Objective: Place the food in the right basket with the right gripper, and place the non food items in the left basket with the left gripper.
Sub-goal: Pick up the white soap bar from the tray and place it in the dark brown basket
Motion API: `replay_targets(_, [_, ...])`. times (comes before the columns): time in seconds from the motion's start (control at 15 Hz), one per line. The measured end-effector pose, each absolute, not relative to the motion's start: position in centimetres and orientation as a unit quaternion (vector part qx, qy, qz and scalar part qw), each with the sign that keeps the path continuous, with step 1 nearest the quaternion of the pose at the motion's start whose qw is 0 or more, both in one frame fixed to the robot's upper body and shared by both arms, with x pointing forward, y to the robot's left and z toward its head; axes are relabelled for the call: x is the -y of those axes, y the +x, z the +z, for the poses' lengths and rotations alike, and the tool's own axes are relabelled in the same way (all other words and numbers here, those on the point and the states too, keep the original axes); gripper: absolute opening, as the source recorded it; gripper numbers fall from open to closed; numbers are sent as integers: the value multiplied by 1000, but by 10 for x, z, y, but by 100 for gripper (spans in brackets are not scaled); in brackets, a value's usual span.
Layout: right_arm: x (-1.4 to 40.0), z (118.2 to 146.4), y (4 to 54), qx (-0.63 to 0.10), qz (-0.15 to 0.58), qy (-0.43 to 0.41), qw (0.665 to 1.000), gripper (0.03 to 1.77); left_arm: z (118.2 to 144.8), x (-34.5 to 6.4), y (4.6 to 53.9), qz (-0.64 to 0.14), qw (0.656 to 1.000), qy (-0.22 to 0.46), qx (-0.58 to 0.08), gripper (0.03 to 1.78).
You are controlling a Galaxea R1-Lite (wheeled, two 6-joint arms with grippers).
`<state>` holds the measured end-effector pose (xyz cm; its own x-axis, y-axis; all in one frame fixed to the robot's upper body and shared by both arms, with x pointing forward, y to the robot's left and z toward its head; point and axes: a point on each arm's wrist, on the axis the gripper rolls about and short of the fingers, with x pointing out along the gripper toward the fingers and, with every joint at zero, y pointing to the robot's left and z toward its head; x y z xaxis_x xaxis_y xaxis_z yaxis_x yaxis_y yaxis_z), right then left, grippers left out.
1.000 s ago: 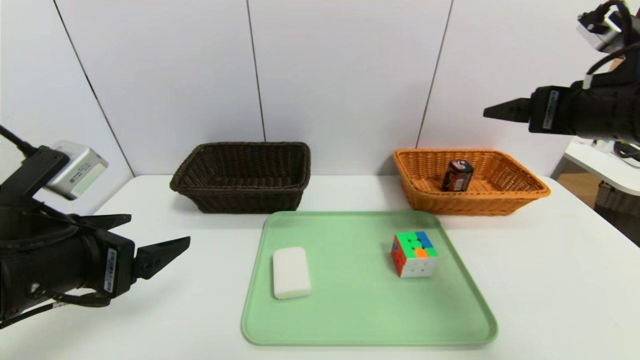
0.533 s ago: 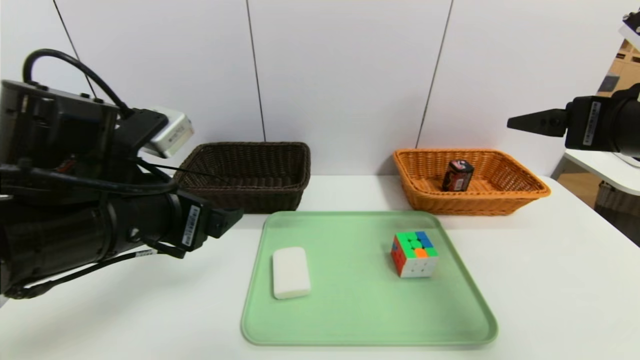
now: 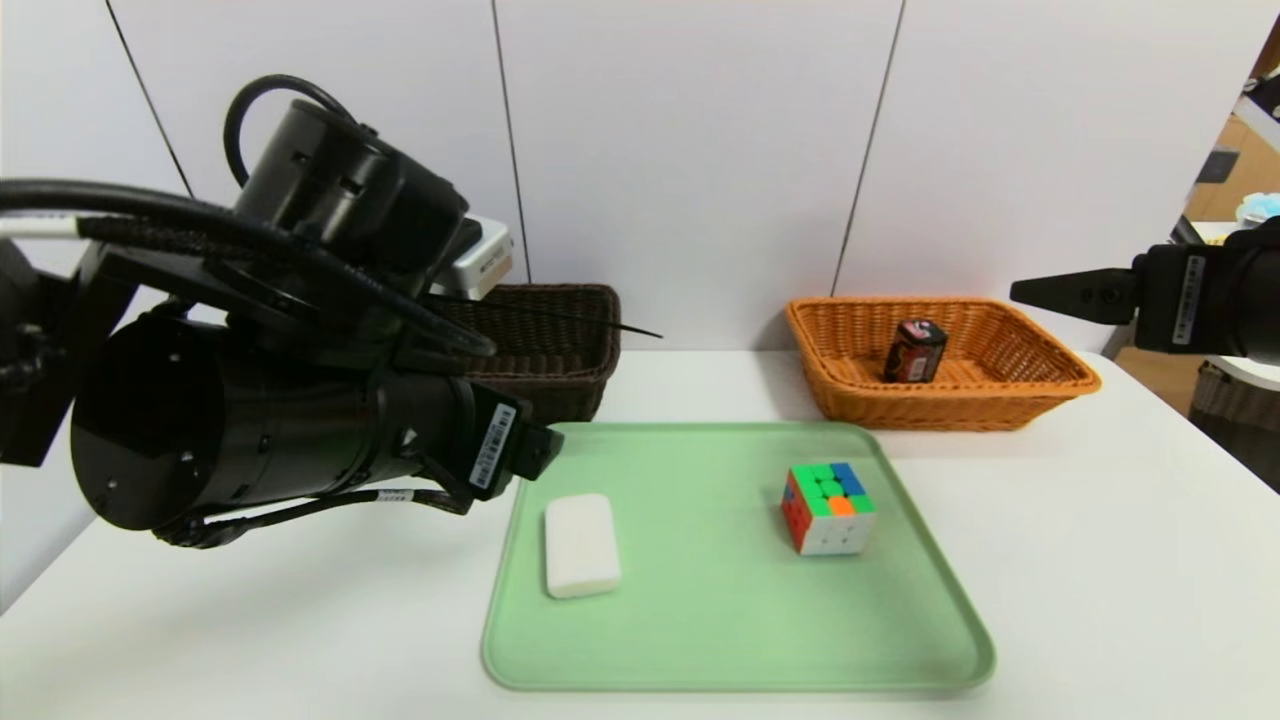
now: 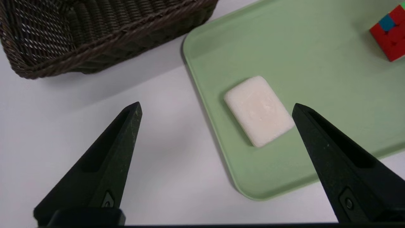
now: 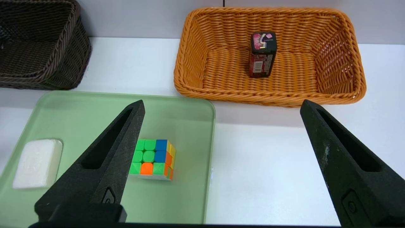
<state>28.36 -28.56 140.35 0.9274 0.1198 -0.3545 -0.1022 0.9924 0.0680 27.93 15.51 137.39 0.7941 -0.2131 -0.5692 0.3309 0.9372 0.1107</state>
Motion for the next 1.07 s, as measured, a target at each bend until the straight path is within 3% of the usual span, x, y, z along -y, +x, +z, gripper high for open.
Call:
replay_targets(0.27, [288, 1396, 275, -190, 55, 23, 980, 169, 1370, -123, 271, -136, 915, 54, -376, 169])
replay_targets(0.53, [290, 1392, 269, -194, 55, 22, 979, 169, 1350, -102, 277, -105, 905, 18, -412, 169])
replay_targets(1.07, [291, 1388, 259, -195, 60, 21, 979, 169, 1339, -82, 294, -26, 885, -43, -462, 169])
